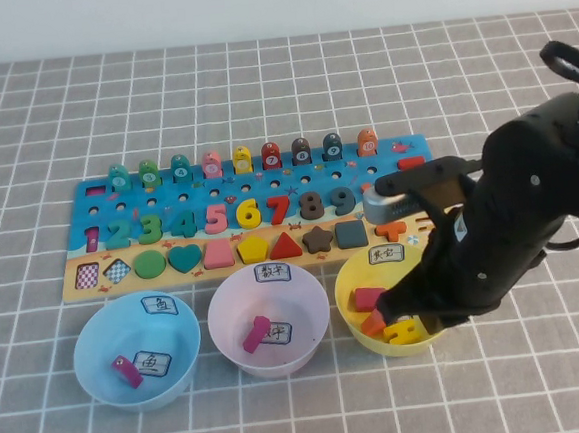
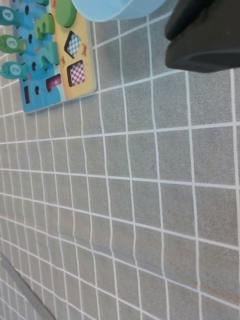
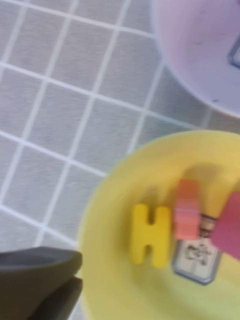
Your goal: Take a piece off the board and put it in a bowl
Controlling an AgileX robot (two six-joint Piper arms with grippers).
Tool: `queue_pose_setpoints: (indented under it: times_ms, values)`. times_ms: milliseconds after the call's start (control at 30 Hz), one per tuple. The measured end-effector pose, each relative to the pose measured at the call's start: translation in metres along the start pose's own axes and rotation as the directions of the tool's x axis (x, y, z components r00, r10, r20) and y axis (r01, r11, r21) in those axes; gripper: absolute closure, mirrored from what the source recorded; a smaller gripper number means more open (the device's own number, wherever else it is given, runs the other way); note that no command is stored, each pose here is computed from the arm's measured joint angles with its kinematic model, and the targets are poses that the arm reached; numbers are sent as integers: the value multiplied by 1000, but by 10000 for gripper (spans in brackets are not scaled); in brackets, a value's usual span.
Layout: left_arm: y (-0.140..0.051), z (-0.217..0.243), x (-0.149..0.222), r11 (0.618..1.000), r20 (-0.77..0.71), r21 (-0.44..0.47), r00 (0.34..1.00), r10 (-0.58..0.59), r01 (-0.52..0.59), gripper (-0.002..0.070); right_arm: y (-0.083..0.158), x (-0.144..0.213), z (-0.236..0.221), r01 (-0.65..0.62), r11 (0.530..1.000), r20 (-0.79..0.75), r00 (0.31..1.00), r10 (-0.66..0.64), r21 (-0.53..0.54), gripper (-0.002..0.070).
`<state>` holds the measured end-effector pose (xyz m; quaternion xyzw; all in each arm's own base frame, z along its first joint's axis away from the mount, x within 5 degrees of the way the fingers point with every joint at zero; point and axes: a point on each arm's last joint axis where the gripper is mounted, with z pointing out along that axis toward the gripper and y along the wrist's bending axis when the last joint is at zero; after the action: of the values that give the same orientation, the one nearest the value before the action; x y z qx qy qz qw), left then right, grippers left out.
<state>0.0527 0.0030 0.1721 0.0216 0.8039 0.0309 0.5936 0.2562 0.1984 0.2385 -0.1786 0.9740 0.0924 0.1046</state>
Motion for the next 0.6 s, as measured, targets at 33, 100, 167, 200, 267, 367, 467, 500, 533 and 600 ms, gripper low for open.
queue_pose_setpoints:
  times_ms: [33, 100, 167, 200, 267, 367, 467, 500, 533, 600]
  values:
    - [0, 0, 0, 1000, 0, 0, 1000, 0, 0, 677, 0, 1, -3, 5, 1000, -4, 1000, -5, 1, 676]
    - [0, 0, 0, 1000, 0, 0, 1000, 0, 0, 677, 0, 5, -12, 14, 1000, -11, 1000, -14, 0, 685]
    - [0, 0, 0, 1000, 0, 0, 1000, 0, 0, 677, -1, 10, -27, 19, 1000, 0, 1000, -19, -4, 689]
    - [0, 0, 0, 1000, 0, 0, 1000, 0, 0, 677, -1, 13, -36, 23, 1000, 14, 1000, -23, -9, 689]
    - [0, 0, 0, 1000, 0, 0, 1000, 0, 0, 677, -1, 20, -57, 29, 999, 51, 998, -28, -20, 691]
    - [0, 0, 0, 1000, 0, 0, 1000, 0, 0, 677, -1, 33, -85, 46, 998, 107, 993, -42, -36, 691]
    - [0, 0, 0, 1000, 0, 0, 1000, 0, 0, 677, -4, 53, -109, 71, 996, 169, 984, -61, -53, 691]
    - [0, 0, 0, 1000, 0, 0, 1000, 0, 0, 677, -5, 60, -114, 76, 995, 178, 982, -65, -59, 692]
    - [0, 0, 0, 1000, 0, 0, 1000, 0, 0, 677, -7, 68, -118, 86, 994, 182, 981, -73, -66, 692]
    - [0, 0, 0, 1000, 0, 0, 1000, 0, 0, 677, -10, 84, -125, 110, 991, 183, 979, -95, -72, 692]
